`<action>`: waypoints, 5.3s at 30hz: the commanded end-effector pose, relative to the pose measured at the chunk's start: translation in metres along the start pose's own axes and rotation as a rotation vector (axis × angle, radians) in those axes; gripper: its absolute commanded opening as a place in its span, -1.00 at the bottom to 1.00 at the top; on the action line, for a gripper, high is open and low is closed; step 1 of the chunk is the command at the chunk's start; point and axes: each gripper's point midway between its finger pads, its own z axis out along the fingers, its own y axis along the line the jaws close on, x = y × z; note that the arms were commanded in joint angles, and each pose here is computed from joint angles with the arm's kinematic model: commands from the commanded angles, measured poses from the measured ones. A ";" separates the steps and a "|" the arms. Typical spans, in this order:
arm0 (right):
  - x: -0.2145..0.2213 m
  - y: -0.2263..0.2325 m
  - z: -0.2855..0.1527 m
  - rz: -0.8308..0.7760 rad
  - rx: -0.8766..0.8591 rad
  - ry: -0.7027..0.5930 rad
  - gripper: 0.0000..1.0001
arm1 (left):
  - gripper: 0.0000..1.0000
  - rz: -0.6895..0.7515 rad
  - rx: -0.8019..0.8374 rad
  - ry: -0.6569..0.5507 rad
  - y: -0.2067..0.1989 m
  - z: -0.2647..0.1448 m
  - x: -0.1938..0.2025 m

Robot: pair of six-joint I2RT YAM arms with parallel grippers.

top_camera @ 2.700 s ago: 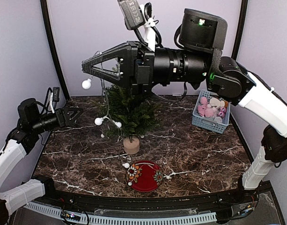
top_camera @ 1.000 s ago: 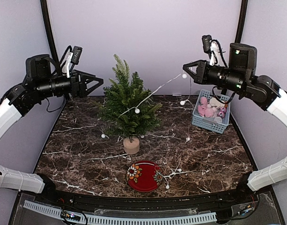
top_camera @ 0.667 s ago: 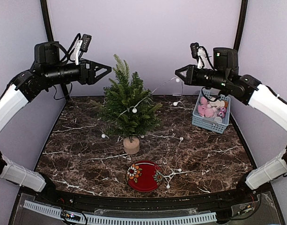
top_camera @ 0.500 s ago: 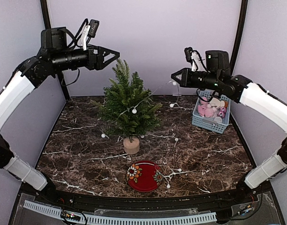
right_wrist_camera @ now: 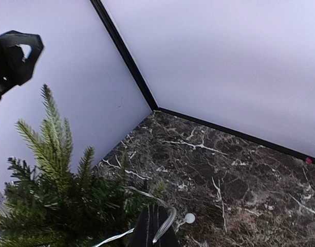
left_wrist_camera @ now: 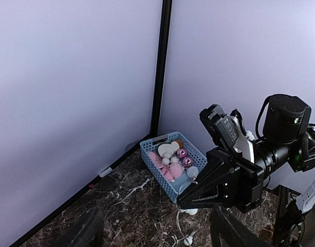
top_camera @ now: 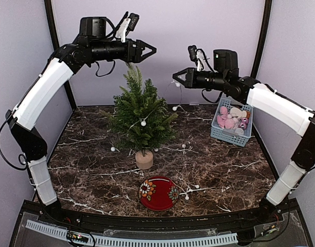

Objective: Decorate the small christmas tree

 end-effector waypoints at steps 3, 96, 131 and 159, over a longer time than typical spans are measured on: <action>-0.056 0.046 -0.014 -0.127 -0.191 -0.173 -1.00 | 0.43 0.073 0.167 -0.006 -0.039 0.015 0.001; 0.341 -0.039 -0.006 0.252 0.187 0.467 0.16 | -1.00 0.172 0.266 0.062 -0.065 0.026 0.035; -0.152 -0.002 -0.070 -0.044 0.329 -0.256 -1.00 | 0.71 0.136 0.193 -0.137 -0.066 -0.040 -0.043; -0.181 0.146 -0.067 -0.153 -0.415 -0.385 -1.00 | -0.26 0.120 0.359 -0.149 -0.058 0.043 -0.006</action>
